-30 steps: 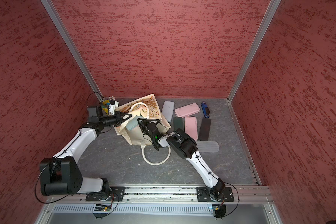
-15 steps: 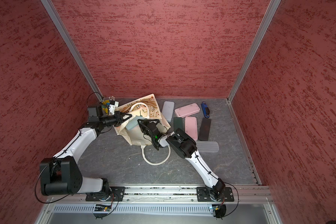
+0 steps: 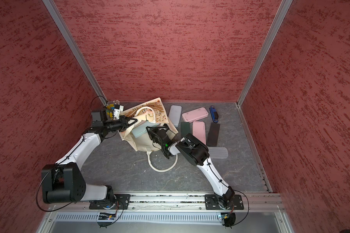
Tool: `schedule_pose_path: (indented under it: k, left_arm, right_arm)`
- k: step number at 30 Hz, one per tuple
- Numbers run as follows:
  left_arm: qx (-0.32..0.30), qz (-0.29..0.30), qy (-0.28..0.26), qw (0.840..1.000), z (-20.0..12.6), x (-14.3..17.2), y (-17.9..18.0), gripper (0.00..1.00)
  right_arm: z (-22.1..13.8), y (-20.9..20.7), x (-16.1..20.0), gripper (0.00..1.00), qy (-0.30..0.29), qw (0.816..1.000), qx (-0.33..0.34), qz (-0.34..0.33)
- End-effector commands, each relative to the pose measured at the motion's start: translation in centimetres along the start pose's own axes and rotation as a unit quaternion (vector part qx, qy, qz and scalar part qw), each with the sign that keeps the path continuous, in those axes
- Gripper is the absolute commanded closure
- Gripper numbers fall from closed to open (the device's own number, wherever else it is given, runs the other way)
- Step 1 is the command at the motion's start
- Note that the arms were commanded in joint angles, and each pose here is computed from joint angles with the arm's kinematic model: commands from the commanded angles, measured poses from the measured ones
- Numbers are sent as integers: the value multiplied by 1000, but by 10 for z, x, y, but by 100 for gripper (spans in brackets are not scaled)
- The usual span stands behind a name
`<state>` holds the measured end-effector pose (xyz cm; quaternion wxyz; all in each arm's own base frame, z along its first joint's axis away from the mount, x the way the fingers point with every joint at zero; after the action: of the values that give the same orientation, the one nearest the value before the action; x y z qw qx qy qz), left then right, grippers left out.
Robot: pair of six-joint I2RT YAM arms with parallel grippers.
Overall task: Take out the pencil case from the canvas bag
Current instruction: Pick up the pencil case from the canvas bag.
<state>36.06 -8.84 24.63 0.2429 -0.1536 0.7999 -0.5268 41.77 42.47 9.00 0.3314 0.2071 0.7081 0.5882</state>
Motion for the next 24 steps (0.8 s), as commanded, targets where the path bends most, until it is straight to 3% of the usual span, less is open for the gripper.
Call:
schedule_pose_path:
  k: [1,24]
  left_arm:
    - [0,-10,6,1000,-1,3,2,97]
    - [-1,-9,3,1000,-2,2,2,97]
  right_arm:
    - [-13,48,-15,74,-10,998,-60,3]
    - [-85,78,-3,83,54,994,-91,-20]
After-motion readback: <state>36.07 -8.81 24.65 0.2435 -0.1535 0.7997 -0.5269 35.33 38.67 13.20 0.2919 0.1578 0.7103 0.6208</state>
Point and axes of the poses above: each gripper's point midway between its finger pads, its own z axis out along the fingers, its own y axis along the line the jaws close on, x = y × z, the point moved 3 cm from there along -z, back along the fingers, and after that the axes turned 14 degrees about -z, right-handed, at the moved point
